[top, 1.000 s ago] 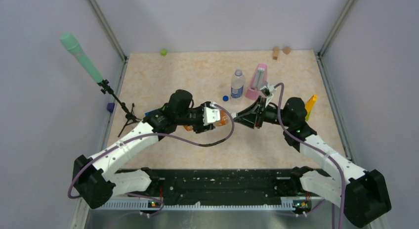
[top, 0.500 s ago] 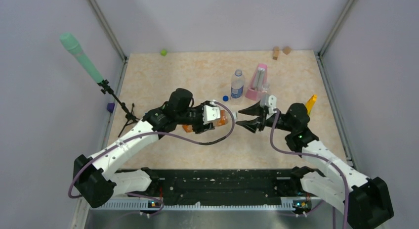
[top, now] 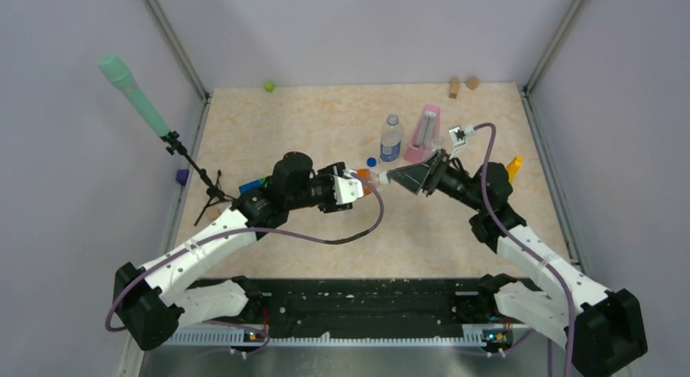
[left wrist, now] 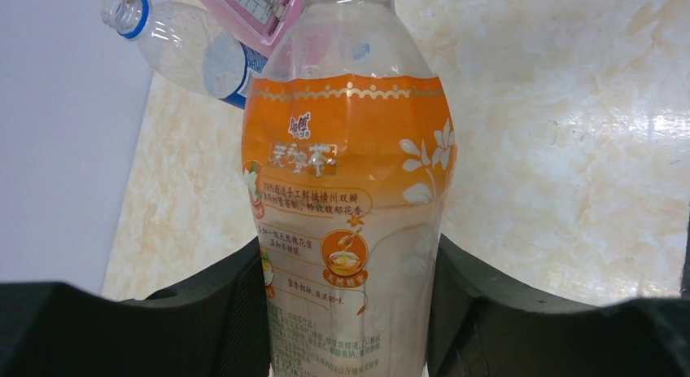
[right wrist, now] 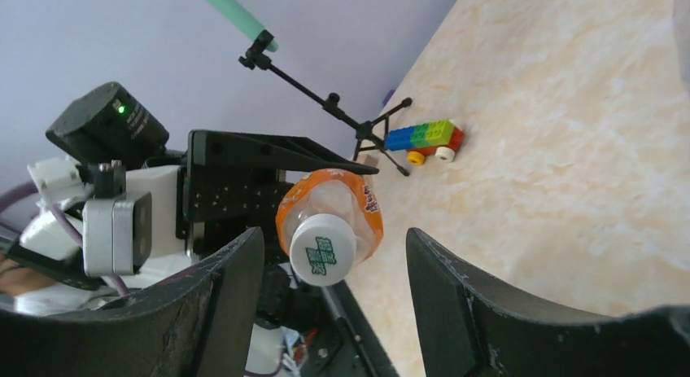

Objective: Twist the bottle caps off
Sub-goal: Unscrew the bottle cap from the plastic bottle.

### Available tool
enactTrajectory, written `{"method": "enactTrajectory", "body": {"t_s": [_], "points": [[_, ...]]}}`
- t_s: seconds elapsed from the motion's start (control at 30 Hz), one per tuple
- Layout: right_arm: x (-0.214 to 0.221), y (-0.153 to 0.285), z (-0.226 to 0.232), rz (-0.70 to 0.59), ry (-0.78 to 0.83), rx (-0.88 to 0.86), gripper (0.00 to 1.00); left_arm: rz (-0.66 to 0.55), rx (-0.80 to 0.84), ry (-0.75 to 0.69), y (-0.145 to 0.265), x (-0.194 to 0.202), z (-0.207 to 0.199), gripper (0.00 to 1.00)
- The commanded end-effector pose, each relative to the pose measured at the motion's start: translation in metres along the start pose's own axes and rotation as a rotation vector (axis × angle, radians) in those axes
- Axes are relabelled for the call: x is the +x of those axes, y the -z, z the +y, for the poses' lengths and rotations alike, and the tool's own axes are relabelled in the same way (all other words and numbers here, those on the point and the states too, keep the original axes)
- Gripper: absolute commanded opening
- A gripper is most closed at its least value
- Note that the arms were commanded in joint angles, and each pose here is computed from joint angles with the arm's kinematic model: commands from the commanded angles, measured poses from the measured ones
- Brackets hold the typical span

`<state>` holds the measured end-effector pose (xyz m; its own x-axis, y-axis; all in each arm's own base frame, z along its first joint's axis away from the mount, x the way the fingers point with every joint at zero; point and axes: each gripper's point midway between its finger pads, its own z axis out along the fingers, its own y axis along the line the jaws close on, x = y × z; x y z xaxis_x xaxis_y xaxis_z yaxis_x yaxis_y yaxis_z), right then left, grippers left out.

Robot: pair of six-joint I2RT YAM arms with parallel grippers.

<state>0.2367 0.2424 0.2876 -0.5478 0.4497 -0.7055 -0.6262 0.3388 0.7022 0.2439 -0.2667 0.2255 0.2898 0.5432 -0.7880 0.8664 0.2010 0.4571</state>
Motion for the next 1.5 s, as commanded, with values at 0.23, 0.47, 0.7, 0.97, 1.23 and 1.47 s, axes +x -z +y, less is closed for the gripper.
{"method": "enactTrajectory", "body": {"t_s": [0.23,0.47,0.7,0.97,1.23,1.47], "points": [[0.007,-0.014,0.014,0.099,-0.201,0.008,0.41,-0.049,-0.068,-0.060,0.001,-0.017,0.011,0.00],[0.012,-0.018,0.017,0.146,-0.196,-0.022,0.15,-0.039,-0.056,-0.055,-0.002,-0.014,0.009,0.00],[0.022,-0.018,0.018,0.219,-0.143,-0.055,0.35,-0.009,-0.038,-0.042,-0.004,-0.008,0.006,0.00],[0.028,-0.019,0.014,0.246,-0.147,-0.057,0.22,-0.004,-0.041,-0.041,-0.003,-0.006,0.006,0.00],[0.038,-0.008,0.028,0.268,0.079,-0.222,0.00,-0.011,0.015,-0.004,-0.007,-0.009,-0.002,0.00],[0.055,0.007,0.028,0.252,0.465,-0.411,0.00,-0.078,0.156,0.066,-0.009,-0.023,-0.020,0.00]]}}
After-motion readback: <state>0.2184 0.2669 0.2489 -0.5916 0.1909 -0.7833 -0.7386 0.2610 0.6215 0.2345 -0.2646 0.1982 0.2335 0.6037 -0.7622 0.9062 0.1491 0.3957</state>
